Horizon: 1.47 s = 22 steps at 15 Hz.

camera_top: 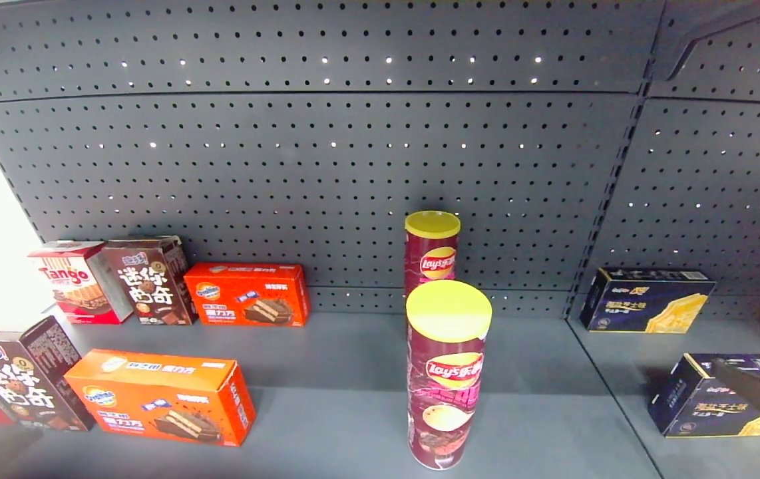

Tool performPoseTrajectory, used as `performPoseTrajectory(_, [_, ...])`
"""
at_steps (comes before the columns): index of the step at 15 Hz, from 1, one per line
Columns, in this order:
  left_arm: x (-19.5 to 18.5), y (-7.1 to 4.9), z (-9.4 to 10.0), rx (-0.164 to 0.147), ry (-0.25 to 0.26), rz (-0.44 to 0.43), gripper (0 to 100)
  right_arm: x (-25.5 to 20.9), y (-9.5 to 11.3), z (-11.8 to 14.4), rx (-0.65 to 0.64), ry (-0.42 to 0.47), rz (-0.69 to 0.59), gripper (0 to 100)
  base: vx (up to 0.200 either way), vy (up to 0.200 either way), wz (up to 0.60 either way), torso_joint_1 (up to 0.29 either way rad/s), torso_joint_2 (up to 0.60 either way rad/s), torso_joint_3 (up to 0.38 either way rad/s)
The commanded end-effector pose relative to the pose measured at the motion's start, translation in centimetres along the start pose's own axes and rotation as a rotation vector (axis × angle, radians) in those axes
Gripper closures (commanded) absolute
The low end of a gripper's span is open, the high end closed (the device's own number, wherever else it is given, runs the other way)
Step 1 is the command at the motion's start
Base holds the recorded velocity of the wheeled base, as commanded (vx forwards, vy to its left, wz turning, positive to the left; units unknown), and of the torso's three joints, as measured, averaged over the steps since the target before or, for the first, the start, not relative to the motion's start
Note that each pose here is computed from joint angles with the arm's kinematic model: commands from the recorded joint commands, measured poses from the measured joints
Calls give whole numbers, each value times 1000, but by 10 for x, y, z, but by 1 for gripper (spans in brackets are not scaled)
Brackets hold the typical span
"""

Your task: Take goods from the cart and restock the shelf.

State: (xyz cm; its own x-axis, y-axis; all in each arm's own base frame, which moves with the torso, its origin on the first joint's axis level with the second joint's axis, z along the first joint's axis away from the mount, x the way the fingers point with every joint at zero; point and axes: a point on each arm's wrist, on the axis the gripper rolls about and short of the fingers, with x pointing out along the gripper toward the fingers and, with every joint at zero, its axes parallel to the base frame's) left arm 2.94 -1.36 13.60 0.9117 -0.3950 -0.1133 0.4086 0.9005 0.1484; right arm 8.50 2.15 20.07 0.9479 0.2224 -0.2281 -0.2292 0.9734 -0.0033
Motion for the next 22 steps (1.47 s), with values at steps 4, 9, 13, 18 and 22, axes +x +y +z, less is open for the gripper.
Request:
performPoseTrajectory(4, [-21, -3, -39, 48, 14, 33, 0, -66, -3, -86, 34, -205, -277, 0, 0, 0, 0, 0, 0, 0])
performPoseTrajectory(9, [-39, -4, -55, 45, 0, 42, 0, -75, 3, -141, 48, -198, -313, 0, 0, 0, 0, 0, 0, 0])
performPoseTrajectory(13, [-39, -4, -55, 45, -3, 38, 0, -76, 4, -146, 23, -186, -179, 0, 0, 0, 0, 0, 0, 0])
performPoseTrajectory(18, [-38, -4, -55, 45, 15, 61, 0, -78, 5, -147, 25, -231, -192, 0, 0, 0, 0, 0, 0, 0])
performPoseTrajectory(22, [-37, -6, -55, -4, 74, 312, 0, -78, 5, -147, 25, -231, -192, 0, 0, 0, 0, 0, 0, 0])
